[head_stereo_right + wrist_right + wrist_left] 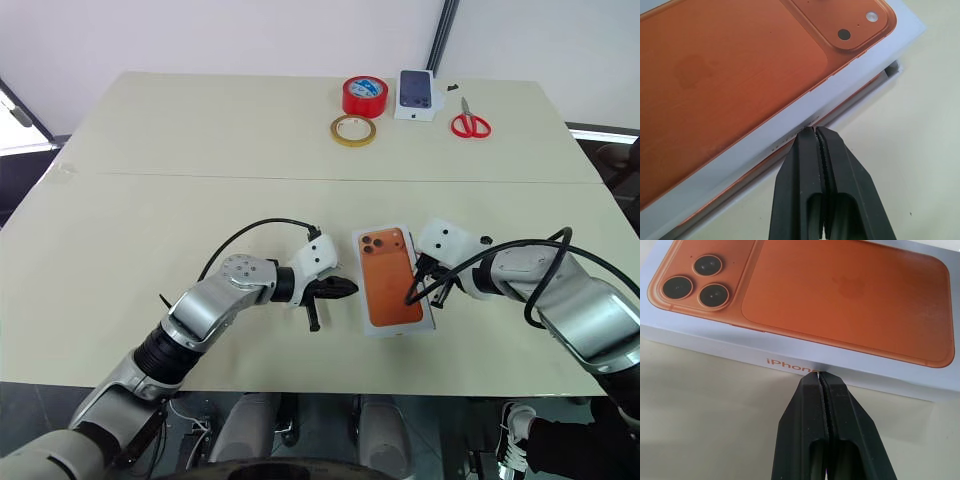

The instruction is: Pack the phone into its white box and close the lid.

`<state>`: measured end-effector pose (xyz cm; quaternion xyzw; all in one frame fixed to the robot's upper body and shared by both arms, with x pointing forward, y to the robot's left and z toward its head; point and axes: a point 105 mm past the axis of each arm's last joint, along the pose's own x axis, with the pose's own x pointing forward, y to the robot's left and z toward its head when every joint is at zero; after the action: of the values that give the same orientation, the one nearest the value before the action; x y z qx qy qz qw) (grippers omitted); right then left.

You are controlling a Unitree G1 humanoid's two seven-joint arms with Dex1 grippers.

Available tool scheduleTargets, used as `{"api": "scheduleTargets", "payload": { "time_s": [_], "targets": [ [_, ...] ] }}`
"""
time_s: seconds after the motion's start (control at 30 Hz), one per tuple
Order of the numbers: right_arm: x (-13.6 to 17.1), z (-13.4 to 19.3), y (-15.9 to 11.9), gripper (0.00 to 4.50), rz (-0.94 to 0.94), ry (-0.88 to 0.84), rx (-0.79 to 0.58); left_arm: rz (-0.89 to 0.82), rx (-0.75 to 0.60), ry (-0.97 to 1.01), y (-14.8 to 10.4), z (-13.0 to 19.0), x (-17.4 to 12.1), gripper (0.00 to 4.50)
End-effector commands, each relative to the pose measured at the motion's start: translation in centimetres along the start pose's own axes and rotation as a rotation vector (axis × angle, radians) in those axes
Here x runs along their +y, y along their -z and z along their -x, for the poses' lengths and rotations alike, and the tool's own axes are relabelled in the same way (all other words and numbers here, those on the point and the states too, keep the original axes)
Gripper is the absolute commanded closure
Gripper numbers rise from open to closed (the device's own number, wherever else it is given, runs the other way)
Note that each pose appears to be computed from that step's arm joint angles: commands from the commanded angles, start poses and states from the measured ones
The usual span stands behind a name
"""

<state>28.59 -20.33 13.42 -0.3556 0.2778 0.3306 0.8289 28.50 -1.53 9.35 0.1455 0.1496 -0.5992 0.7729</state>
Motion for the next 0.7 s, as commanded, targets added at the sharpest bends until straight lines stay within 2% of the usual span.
{"api": "scheduleTargets", "payload": {
  "time_s": [0.03, 0.7],
  "targets": [
    [-0.2, 0.7, -1.0, 4.45, 0.025, 0.018, -0.036, -0.031, -0.088, -0.019, -2.3, 0.0, 0.3, 4.45],
    [-0.6, 0.4, -0.4, 4.45, -0.012, 0.037, -0.02, -0.019, -0.127, -0.007, -3.4, -1.1, 0.0, 4.45]
  ]
}}
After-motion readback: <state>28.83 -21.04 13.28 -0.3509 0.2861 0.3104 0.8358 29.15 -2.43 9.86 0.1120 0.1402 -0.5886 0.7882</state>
